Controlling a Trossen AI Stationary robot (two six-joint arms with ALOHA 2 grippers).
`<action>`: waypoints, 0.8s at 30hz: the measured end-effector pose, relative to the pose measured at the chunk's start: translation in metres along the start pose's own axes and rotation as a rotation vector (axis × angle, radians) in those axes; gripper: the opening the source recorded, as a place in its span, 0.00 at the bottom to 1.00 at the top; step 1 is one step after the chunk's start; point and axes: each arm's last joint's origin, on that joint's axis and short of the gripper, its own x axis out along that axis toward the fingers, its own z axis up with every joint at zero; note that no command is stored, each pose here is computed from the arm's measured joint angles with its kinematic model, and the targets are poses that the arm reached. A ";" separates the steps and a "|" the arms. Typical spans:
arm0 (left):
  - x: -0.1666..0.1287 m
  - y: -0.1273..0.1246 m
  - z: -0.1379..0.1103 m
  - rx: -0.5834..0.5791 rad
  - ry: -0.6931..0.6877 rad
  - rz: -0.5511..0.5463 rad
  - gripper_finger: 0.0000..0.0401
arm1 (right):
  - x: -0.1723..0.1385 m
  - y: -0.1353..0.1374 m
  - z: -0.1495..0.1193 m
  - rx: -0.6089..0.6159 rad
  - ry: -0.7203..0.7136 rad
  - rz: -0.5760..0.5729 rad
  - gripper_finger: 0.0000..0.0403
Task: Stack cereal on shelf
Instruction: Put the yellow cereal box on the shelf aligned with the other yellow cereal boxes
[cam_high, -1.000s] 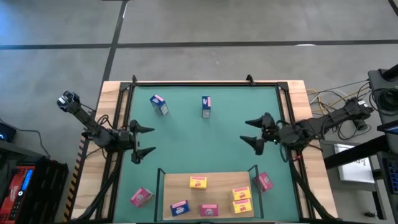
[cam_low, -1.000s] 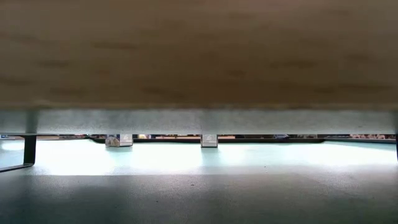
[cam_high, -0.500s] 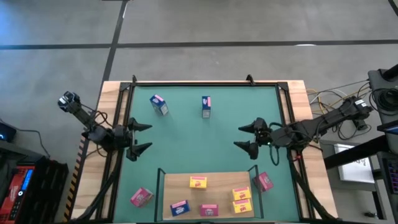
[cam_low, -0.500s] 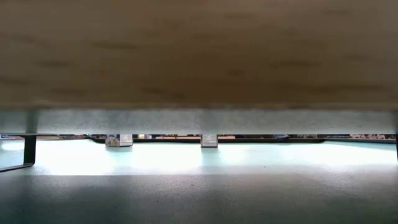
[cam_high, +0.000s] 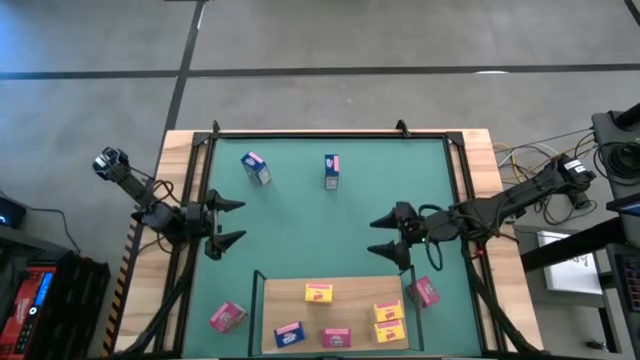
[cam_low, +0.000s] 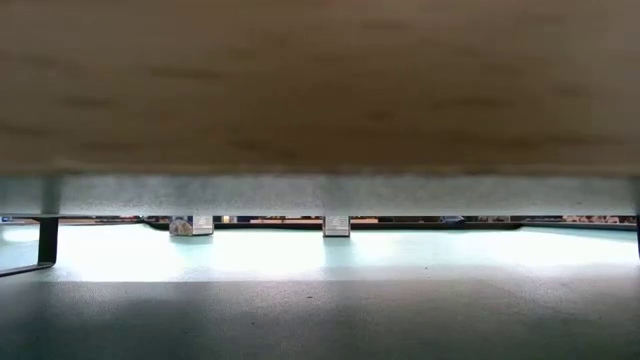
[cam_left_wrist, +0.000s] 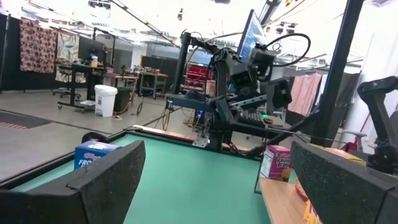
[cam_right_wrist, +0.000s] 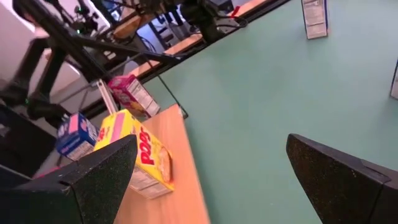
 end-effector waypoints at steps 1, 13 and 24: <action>0.000 0.000 0.000 0.001 0.001 0.000 0.96 | 0.000 0.000 0.000 0.017 -0.004 0.001 0.99; 0.000 0.000 -0.001 0.004 0.003 0.000 0.96 | 0.021 0.012 0.023 0.209 -0.075 -0.018 0.99; 0.000 0.000 -0.001 0.010 0.008 0.000 0.96 | 0.063 0.026 0.041 0.425 0.137 -0.410 0.99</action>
